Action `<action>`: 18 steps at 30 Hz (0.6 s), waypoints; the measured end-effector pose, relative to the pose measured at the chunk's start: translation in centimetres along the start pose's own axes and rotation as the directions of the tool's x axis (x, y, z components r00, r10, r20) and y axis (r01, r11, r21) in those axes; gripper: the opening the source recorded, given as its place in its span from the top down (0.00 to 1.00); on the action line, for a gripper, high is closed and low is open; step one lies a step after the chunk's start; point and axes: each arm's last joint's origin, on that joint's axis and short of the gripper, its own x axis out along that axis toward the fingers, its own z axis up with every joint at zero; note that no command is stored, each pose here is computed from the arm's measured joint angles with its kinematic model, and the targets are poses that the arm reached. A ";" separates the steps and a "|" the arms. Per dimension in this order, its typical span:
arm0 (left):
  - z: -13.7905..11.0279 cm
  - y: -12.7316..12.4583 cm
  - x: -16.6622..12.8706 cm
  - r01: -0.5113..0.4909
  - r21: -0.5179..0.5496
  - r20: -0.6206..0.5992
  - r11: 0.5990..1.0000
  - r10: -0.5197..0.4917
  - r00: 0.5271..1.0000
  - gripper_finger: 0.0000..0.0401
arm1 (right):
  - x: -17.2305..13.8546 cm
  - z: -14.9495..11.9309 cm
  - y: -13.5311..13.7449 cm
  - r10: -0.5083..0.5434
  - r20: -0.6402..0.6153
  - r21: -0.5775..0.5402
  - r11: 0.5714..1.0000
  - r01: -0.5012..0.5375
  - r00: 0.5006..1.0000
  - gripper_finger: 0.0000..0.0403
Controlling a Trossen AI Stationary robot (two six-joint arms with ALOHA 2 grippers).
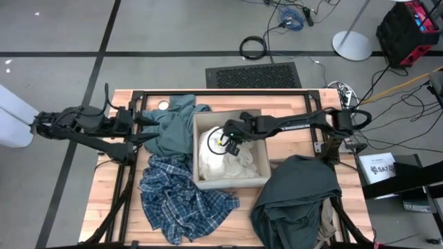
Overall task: Sort clothes
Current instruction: Put the white shirt into the laundry organizer
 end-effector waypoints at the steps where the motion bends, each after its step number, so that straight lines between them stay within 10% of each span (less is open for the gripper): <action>1: 0.0 0.0 0.0 0.000 0.001 0.000 1.000 0.000 1.000 0.51 | 0.5 -0.1 -0.2 -0.014 -0.012 -0.001 1.000 0.014 1.000 1.00; 10: 0.0 0.0 0.0 0.000 0.009 -0.002 1.000 0.000 1.000 0.51 | 2.3 0.5 -4.5 -0.185 -0.043 0.268 0.945 0.189 0.982 1.00; 18: 0.0 0.0 0.0 0.000 0.009 -0.001 1.000 0.000 1.000 0.51 | 2.4 0.8 -5.7 -0.161 -0.039 0.141 0.976 0.165 0.986 1.00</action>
